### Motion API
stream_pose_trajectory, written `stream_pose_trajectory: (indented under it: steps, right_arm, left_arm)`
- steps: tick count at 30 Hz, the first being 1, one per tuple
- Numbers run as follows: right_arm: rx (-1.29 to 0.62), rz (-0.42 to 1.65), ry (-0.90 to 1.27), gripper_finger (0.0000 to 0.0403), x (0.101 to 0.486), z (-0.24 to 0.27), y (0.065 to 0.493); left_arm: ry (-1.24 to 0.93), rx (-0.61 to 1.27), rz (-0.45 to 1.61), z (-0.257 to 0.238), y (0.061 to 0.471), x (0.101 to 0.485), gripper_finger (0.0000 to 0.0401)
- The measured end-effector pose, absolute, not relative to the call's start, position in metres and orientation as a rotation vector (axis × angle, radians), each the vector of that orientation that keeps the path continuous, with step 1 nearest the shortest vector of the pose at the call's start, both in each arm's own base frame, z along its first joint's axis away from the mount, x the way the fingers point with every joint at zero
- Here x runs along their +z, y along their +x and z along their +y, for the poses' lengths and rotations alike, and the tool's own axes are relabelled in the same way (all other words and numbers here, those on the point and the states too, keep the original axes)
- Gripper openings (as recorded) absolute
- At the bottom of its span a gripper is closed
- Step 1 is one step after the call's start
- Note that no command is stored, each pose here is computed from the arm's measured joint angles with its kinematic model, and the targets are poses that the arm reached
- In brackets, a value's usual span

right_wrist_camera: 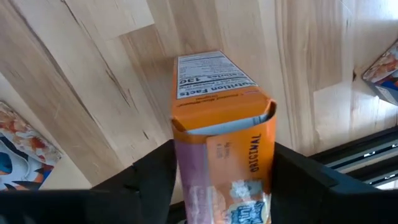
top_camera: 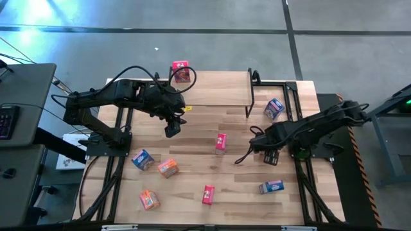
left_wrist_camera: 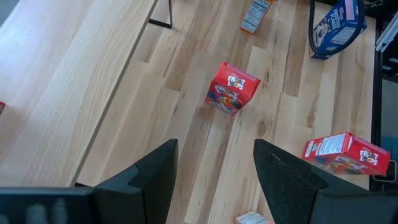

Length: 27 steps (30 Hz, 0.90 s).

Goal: Stack cereal on shelf
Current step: Put the top orange cereal box on the shelf

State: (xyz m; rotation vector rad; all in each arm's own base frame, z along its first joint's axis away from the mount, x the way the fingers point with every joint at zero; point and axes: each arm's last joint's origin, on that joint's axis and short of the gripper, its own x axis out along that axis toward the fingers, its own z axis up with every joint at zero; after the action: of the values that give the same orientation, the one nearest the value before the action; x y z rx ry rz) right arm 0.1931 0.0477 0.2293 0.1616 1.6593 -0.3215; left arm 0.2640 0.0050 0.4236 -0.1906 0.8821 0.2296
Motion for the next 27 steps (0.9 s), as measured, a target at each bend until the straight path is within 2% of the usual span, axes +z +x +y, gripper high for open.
stream_pose_trajectory:
  steps: [5, 10, 18, 27]
  right_arm:
    - [-0.316, 1.666, 0.169, 0.0164, 0.229, 0.048, 0.193]
    - [-0.285, 1.679, 0.179, 0.0137, 0.229, 0.049, 0.192]
    - [-0.270, 1.642, 0.192, 0.0130, 0.240, 0.050, 0.198]
    - [-0.266, 1.450, 0.127, 0.0129, 0.291, 0.049, 0.214]
  left_arm:
    - [-0.190, 0.229, 0.883, 0.005, 0.264, 0.424, 0.0202]
    - [-0.190, 0.230, 0.882, 0.005, 0.264, 0.424, 0.0202]
    - [-0.155, 0.235, 0.882, 0.005, 0.264, 0.424, 0.0202]
    - [-0.054, 0.290, 0.896, 0.020, 0.262, 0.423, 0.0202]
